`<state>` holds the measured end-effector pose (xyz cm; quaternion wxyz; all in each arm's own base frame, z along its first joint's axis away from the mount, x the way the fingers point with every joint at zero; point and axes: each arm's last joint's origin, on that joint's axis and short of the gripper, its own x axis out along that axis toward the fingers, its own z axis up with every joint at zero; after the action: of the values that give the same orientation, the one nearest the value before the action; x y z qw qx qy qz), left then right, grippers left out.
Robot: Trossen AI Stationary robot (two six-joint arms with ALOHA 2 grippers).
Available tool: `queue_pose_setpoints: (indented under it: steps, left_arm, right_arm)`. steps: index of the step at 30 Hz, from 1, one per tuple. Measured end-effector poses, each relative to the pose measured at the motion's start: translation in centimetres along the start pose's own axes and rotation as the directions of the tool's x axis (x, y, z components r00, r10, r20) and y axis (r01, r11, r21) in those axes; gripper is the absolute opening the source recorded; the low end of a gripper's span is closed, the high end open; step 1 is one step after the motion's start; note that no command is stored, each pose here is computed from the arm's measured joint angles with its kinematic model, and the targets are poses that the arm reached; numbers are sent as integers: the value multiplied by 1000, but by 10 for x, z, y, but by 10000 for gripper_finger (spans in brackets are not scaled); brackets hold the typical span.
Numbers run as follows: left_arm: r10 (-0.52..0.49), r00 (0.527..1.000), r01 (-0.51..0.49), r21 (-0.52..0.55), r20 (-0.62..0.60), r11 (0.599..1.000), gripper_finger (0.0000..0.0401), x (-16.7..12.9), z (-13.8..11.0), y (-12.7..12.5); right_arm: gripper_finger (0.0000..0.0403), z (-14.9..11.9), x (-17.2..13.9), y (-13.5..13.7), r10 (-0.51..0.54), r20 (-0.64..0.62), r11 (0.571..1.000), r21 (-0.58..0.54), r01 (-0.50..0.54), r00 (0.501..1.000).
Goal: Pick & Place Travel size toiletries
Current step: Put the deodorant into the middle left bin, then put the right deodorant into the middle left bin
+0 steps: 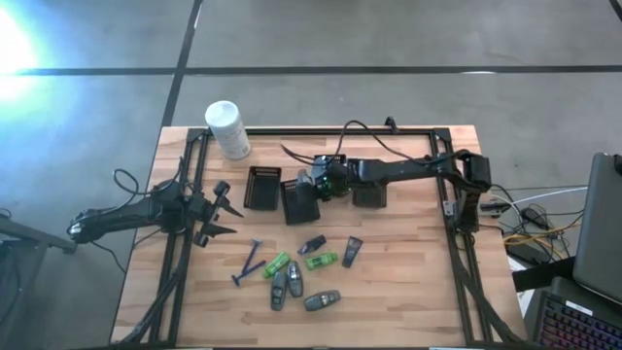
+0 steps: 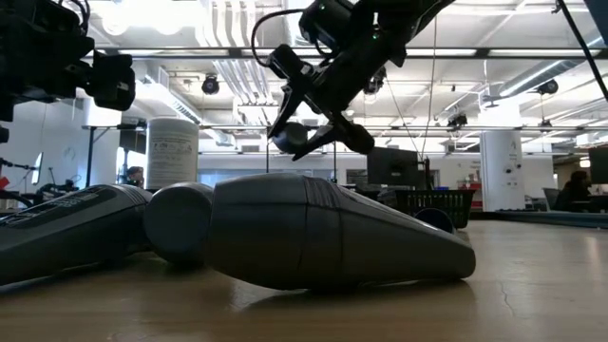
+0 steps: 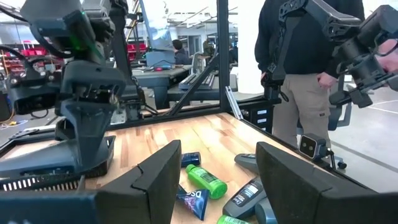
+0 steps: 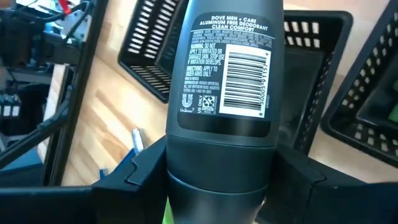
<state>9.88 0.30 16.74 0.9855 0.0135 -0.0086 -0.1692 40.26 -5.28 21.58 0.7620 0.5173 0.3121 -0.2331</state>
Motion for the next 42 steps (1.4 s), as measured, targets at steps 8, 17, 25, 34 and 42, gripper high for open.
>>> queue_pose_setpoints:
  steps: [8, 17, 25, 34, 42]
  left_arm:
    - [0, 1000, 0, 0, 0, 1000, 213, 0, 0, 0]
    - [2, 1000, -2, 0, 0, 1000, 213, 0, 0, 0]
    - [2, 1000, -2, 0, 0, 1000, 213, 0, 0, 0]
    - [3, 1000, -3, 0, 0, 1000, 213, 0, 0, 0]
    - [4, 1000, -4, 0, 0, 1000, 213, 0, 0, 0]
  right_arm:
    - [197, -2, 28, -6, 14, -64, 998, 55, -10, 998]
    - [230, 4, 63, 0, 5, -77, 998, 70, 0, 997]
    - [279, 6, 61, -3, -67, -63, 996, 53, 70, 996]
    - [327, -6, 34, 10, -76, -151, 995, -77, 65, 986]
    - [348, -57, -26, 29, -215, -260, 801, -598, 18, 941]
